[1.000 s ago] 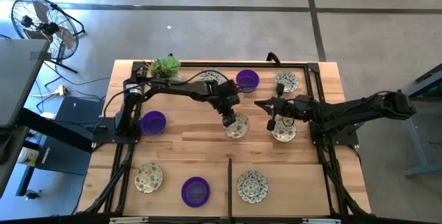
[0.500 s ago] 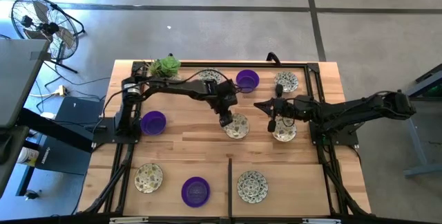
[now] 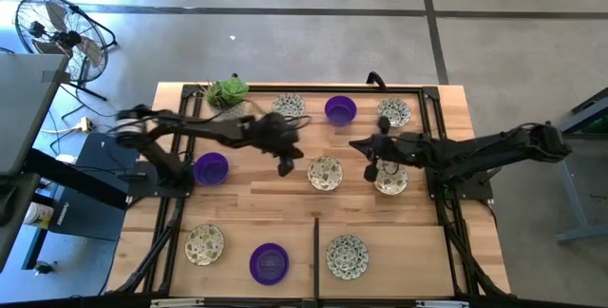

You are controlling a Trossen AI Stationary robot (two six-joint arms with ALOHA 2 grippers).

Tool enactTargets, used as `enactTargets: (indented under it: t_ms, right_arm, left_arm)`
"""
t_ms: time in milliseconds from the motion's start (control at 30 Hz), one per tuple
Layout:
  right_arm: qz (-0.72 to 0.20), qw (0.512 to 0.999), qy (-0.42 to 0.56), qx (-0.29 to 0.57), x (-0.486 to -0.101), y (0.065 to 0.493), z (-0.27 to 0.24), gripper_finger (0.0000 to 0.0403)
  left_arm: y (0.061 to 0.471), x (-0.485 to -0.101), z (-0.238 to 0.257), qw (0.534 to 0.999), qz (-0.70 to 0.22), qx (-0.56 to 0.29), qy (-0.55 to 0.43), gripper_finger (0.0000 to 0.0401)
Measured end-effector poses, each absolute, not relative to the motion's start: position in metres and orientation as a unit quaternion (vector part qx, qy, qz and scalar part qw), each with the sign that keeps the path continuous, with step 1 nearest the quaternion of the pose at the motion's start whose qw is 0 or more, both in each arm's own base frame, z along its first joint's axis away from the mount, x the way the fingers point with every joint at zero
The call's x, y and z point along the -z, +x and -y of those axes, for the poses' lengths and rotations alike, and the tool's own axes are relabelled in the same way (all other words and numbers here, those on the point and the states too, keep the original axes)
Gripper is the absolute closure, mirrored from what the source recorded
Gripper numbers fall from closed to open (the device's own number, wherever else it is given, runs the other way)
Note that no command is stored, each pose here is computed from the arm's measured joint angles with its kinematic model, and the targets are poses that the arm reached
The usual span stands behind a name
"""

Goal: Pick & Place Mini bowls
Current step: Put the top left yellow patterned bowl on the shelf

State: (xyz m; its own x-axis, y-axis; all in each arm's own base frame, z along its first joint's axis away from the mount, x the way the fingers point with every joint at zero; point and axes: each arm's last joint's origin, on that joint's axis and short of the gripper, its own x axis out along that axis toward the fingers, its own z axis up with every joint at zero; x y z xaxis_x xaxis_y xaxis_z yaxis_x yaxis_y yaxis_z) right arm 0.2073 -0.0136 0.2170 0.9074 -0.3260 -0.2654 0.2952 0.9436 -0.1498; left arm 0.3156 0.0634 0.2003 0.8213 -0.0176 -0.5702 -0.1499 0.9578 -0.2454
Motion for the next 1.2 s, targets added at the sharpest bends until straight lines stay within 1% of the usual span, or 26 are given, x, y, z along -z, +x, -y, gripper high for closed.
enactTargets:
  t_ms: [133, 267, 333, 433, 500, 567, 633, 767, 933, 1033, 1200]
  right_arm:
    - [-0.189, 0.969, -0.053, 0.151, -0.232, 0.217, 0.009, 0.0402]
    - [-0.264, 0.957, -0.031, 0.112, -0.237, 0.229, -0.004, 0.0398]
    - [-0.307, 0.947, -0.02, 0.097, -0.239, 0.235, -0.013, 0.0387]
    - [-0.361, 0.93, 0.019, 0.066, -0.247, 0.243, -0.03, 0.0361]
    - [-0.382, 0.922, 0.046, 0.049, -0.255, 0.248, -0.04, 0.0342]
    - [-0.391, 0.917, 0.052, 0.047, -0.261, 0.253, -0.047, 0.0324]
    - [-0.398, 0.915, 0.04, 0.049, -0.259, 0.26, -0.051, 0.031]
    - [-0.444, 0.895, -0.015, 0.041, -0.239, 0.278, -0.048, 0.0288]
    - [-0.496, 0.863, -0.095, 0.028, -0.217, 0.298, -0.04, 0.0252]
    - [-0.517, 0.845, -0.138, -0.001, -0.206, 0.308, -0.039, 0.0233]
    - [-0.54, 0.817, -0.195, -0.053, -0.19, 0.315, -0.042, 0.0224]
  left_arm:
    - [0.286, -0.193, -0.059, 0.966, -0.206, -0.064, -0.139, 0.0389]
    - [0.261, -0.183, -0.055, 0.981, -0.127, -0.073, -0.127, 0.0387]
    - [0.252, -0.18, -0.056, 0.986, -0.098, -0.07, -0.114, 0.0387]
    - [0.244, -0.175, -0.061, 0.988, -0.084, -0.067, -0.113, 0.0387]
    - [0.241, -0.173, -0.064, 0.988, -0.081, -0.067, -0.111, 0.0387]
    - [0.239, -0.175, -0.067, 0.991, -0.065, -0.063, -0.098, 0.0387]
    - [0.236, -0.177, -0.068, 0.994, -0.041, -0.051, -0.081, 0.0387]
    - [0.231, -0.181, -0.072, 0.998, -0.004, -0.023, -0.066, 0.0387]
    - [0.227, -0.175, -0.073, 0.998, -0.017, -0.02, -0.062, 0.0387]
    - [0.226, -0.174, -0.072, 0.998, -0.021, -0.02, -0.063, 0.0387]
    - [0.226, -0.172, -0.072, 0.997, -0.03, -0.019, -0.065, 0.0387]
